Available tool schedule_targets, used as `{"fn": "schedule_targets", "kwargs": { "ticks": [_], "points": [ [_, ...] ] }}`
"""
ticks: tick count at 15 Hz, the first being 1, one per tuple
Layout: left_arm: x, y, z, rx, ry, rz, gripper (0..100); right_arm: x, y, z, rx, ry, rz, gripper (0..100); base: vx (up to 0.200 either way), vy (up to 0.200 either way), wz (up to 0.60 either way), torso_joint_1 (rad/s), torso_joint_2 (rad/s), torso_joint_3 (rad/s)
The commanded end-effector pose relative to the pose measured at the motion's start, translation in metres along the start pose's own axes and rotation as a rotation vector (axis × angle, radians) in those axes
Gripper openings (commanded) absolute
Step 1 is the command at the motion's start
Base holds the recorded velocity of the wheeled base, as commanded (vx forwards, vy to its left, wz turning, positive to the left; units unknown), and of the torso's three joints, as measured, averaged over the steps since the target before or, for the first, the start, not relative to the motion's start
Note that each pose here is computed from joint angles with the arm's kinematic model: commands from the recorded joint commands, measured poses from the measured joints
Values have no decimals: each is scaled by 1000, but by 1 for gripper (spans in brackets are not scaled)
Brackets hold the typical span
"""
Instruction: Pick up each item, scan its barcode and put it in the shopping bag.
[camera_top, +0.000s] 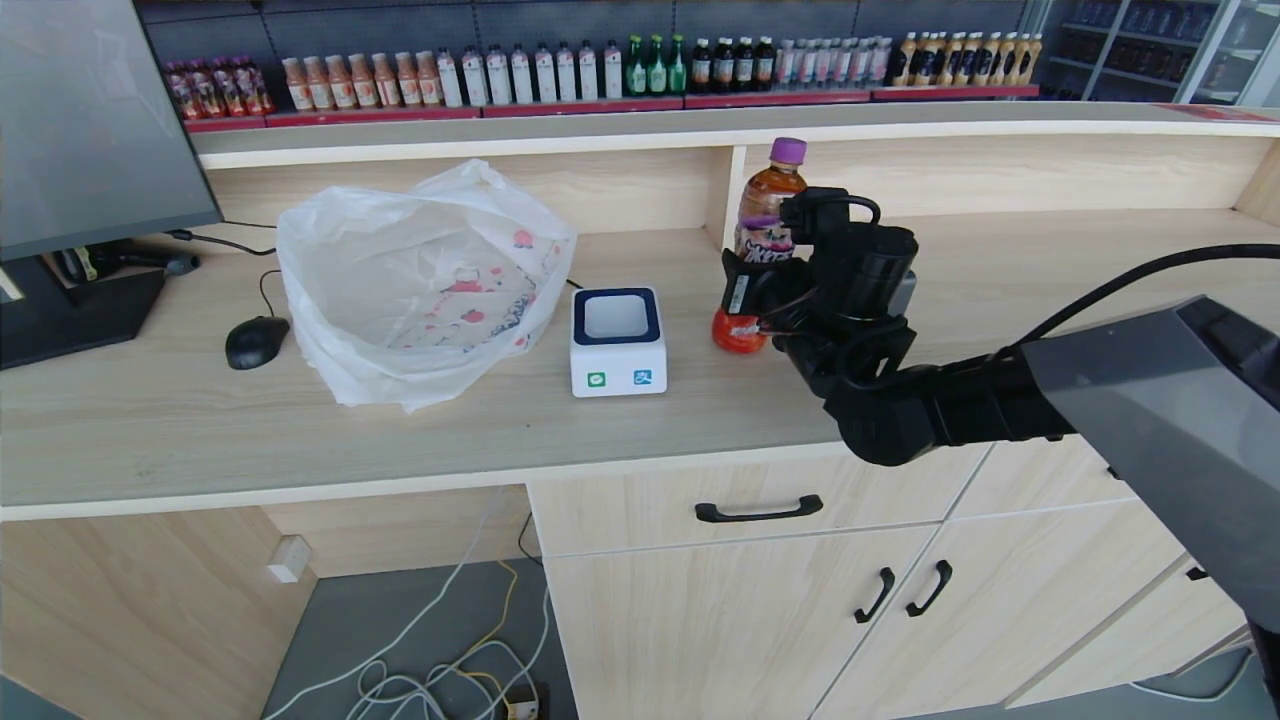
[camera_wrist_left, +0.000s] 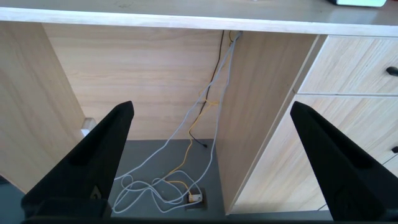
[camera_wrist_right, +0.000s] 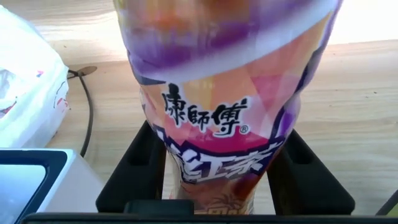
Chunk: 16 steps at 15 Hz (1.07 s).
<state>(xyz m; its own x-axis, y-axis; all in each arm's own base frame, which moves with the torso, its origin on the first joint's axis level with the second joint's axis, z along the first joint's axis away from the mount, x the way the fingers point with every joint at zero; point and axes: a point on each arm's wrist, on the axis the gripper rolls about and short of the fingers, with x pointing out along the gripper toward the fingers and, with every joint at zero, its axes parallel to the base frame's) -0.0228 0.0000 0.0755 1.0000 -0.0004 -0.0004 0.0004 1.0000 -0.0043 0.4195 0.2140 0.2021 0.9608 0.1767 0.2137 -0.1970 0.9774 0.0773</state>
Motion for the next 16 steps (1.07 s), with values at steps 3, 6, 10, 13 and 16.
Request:
{"fn": "schedule_targets", "kwargs": {
  "ticks": [3,6,10,13,16],
  "points": [
    [0,0,0,0,0,0,100,-8,1,13,8,-16,9,0,0,0,0,0,0,0],
    [0,0,0,0,0,-1,100,-12,3,25,15,-40,15,0,0,0,0,0,0,0],
    [0,0,0,0,0,-1,100,-20,3,38,21,-53,21,0,0,0,0,0,0,0],
    [0,0,0,0,0,0,100,-38,6,44,24,-51,39,0,0,0,0,0,0,0],
    [0,0,0,0,0,-1,100,-63,12,63,33,-63,71,0,0,0,0,0,0,0]
  ]
}}
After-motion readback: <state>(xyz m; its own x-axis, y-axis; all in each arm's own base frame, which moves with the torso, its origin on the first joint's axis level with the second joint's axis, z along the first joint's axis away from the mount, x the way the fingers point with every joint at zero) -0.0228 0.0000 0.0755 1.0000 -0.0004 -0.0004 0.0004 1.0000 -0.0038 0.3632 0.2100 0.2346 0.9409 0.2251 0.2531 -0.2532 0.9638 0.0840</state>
